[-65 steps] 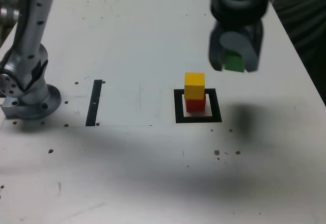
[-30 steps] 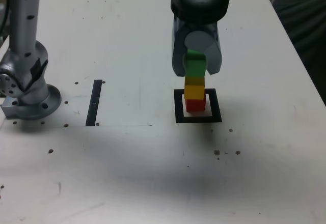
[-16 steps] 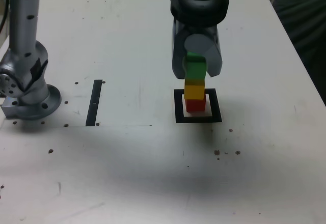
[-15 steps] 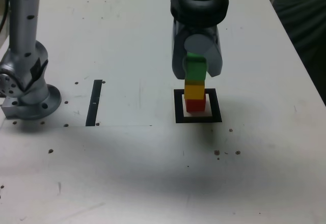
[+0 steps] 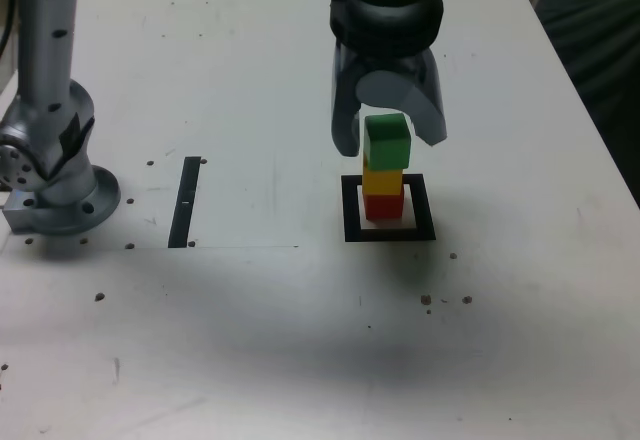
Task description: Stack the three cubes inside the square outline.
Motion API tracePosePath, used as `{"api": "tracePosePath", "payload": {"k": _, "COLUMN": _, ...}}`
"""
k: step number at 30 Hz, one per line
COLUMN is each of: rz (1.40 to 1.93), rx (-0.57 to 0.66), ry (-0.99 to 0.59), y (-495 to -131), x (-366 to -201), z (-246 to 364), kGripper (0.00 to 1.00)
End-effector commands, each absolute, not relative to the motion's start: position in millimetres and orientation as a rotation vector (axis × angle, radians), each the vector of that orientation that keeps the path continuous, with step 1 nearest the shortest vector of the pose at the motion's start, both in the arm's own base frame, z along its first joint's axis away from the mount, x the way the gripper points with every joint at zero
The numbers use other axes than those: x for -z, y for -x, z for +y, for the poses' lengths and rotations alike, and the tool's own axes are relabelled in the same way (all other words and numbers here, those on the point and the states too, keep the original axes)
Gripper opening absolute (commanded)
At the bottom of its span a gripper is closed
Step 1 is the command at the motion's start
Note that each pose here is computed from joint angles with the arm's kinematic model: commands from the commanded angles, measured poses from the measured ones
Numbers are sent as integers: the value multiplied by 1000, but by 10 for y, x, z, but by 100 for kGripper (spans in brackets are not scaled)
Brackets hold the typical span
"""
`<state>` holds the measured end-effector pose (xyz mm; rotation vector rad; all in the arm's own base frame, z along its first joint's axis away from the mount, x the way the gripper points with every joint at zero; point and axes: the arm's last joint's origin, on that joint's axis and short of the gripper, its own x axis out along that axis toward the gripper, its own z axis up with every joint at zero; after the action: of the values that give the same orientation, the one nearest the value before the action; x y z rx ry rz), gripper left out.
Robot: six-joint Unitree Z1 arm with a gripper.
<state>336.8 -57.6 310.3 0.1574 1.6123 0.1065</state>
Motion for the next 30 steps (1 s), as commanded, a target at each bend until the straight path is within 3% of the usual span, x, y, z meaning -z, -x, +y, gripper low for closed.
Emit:
{"api": "tracePosePath", "payload": {"k": 1, "rz": 1588, "rx": -111, "ry": -160, "y": -3296, "x": -3191, "z": -563, "kGripper": 95}}
{"api": "tracePosePath", "payload": {"k": 6, "rz": 1575, "rx": -121, "ry": -160, "y": -3140, "x": -3289, "z": -528, "kGripper": 97}}
{"api": "tracePosePath", "payload": {"k": 17, "rz": 1606, "rx": -156, "ry": -141, "y": -2532, "x": -3363, "z": -408, "kGripper": 99}}
{"api": "tracePosePath", "payload": {"k": 30, "rz": 1699, "rx": -178, "ry": -80, "y": -1971, "x": -2957, "z": -322, "kGripper": 99}}
